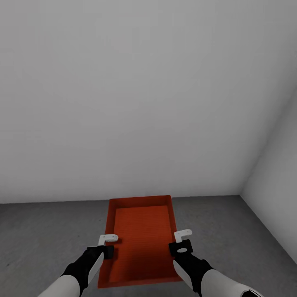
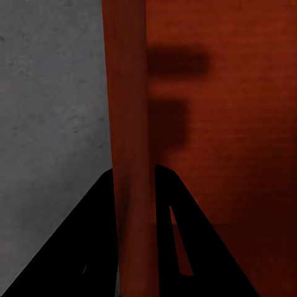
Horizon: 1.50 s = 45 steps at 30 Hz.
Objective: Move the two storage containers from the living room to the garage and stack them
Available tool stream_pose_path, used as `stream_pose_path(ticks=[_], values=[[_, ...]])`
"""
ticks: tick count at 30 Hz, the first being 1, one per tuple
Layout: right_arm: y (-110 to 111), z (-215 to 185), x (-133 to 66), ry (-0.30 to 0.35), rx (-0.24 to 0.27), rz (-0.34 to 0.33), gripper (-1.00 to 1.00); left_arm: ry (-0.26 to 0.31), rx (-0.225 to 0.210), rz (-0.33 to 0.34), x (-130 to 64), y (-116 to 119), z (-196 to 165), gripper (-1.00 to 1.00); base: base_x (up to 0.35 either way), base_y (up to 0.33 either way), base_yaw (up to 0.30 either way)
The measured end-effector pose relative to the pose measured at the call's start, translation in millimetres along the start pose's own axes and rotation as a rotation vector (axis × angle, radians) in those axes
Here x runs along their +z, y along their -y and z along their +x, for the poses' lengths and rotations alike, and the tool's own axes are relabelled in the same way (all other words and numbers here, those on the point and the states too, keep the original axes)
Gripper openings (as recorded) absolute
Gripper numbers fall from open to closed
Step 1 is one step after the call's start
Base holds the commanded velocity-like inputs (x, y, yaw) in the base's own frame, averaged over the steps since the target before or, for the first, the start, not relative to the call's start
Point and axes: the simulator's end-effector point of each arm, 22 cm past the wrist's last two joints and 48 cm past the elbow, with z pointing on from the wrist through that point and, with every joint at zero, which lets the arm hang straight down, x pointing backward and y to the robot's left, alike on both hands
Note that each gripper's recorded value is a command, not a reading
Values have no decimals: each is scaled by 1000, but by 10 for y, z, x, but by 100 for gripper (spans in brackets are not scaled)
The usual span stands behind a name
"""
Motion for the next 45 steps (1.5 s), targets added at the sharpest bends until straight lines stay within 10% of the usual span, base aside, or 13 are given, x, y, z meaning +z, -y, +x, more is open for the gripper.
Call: stream_pose_path(ticks=[45], values=[[-178, 501, 588, -49, -6, -10, -100, -51, 2, -2, 666, 13, 408, -100, 0, 0, 72]])
